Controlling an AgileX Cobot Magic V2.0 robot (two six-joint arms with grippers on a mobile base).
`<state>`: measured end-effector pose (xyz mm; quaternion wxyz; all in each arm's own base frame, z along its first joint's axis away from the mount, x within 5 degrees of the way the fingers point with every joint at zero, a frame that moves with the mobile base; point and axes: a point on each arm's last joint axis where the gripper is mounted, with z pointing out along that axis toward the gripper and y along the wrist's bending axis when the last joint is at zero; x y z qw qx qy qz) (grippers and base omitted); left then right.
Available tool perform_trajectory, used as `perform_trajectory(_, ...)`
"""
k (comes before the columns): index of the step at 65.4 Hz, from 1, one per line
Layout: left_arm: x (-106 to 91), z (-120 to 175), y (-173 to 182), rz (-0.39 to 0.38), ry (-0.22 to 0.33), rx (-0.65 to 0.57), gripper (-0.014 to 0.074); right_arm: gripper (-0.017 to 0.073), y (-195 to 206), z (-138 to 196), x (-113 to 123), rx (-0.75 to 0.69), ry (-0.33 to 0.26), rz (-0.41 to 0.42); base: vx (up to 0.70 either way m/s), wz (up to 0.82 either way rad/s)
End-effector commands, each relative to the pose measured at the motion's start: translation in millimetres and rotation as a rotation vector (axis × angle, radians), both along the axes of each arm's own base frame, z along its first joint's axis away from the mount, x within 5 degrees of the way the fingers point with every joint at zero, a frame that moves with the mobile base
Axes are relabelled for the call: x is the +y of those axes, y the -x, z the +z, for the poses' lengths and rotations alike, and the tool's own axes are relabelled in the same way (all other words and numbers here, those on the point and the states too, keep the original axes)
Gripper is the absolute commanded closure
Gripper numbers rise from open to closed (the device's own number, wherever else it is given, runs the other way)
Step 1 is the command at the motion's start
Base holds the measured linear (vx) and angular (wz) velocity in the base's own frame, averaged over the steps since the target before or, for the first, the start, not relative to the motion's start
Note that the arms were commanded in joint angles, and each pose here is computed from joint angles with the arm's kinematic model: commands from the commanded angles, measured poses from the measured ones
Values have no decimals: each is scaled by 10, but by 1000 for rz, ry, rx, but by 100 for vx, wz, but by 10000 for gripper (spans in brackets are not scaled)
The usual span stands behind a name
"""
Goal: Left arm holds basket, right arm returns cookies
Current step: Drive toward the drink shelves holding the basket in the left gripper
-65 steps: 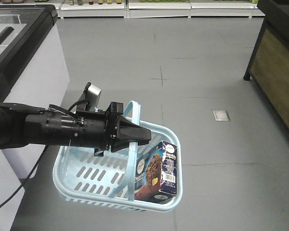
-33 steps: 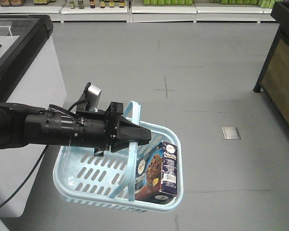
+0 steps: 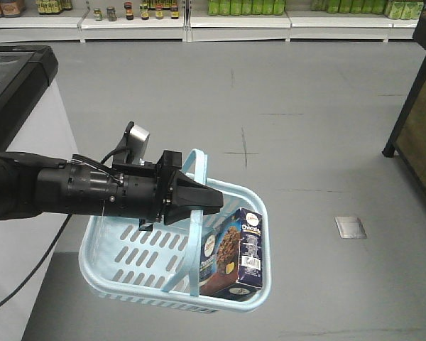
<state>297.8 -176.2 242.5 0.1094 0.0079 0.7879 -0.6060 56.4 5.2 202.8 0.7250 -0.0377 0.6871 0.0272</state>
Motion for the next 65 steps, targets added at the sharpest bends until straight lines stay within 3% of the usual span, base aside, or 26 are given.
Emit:
perform_trajectory(1, -15, 386, 37, 14, 164, -51, 596, 565, 7, 6, 2, -65, 0, 2, 41, -3)
perform_trajectory(65, -15, 386, 37, 14, 164, -51, 596, 565, 7, 6, 2, -65, 0, 2, 45, 1)
